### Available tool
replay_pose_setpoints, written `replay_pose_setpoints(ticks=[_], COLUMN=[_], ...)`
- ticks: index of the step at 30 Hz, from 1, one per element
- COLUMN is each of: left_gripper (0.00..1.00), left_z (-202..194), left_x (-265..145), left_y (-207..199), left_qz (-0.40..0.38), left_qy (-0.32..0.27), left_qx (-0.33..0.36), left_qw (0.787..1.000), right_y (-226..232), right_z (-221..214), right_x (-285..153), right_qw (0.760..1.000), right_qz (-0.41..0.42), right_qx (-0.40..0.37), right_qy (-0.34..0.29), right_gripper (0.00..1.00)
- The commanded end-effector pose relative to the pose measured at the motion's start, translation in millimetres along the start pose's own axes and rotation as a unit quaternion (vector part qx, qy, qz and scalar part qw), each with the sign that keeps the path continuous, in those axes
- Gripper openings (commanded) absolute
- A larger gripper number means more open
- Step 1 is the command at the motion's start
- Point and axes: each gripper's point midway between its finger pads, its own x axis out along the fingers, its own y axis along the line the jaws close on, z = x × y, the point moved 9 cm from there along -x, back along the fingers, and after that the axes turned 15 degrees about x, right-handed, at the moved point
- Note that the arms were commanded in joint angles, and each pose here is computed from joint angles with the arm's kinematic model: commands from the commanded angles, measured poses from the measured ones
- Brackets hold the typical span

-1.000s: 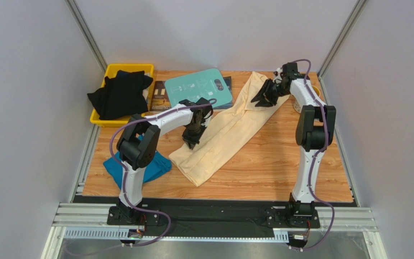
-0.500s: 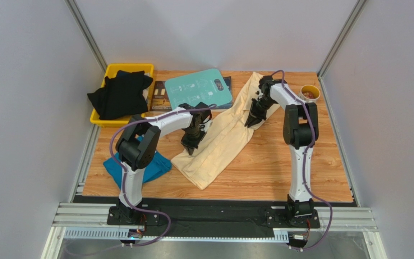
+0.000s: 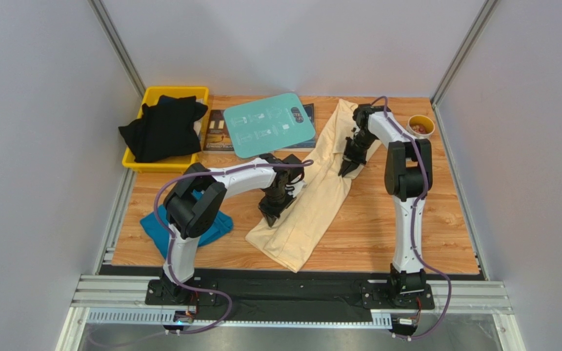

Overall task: Fold and stack the t-shirts
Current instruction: Rotate the tshirt 60 degrees

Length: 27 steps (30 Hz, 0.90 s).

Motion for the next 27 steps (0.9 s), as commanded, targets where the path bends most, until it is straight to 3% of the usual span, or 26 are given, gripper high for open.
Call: replay_pose_setpoints(ticks=[1,4,13,27], left_gripper=[0.0,0.0,0.0,0.0], left_z=[14.1,22.8,45.6,36.4], left_x=[-2.8,-5.7,-1.3,13.4], left_y=[-5.3,-5.6,-10.6,-44.5], left_qz=[-0.021,-0.027,-0.063,-0.061], left_qy=[-0.005,-0.017,-0.032,0.02], left_qx=[0.024,0.026,0.011,-0.01], left_qw=[0.999,0.999,0.997,0.998], right_y=[-31.5,-35.3,-18.8,-12.1], right_z=[18.2,25.2,52.9,57.6], right_x=[0.5,-9.3,-41.5,-18.5], right_qw=[0.995,0.994,0.993,0.998], right_qz=[-0.082,-0.089,-0.046,-0.005], right_qx=[0.027,0.029,0.019,0.015], right_qy=[-0.047,-0.062,-0.108,-0.059], right_gripper=[0.04,0.08,0.07,0.16])
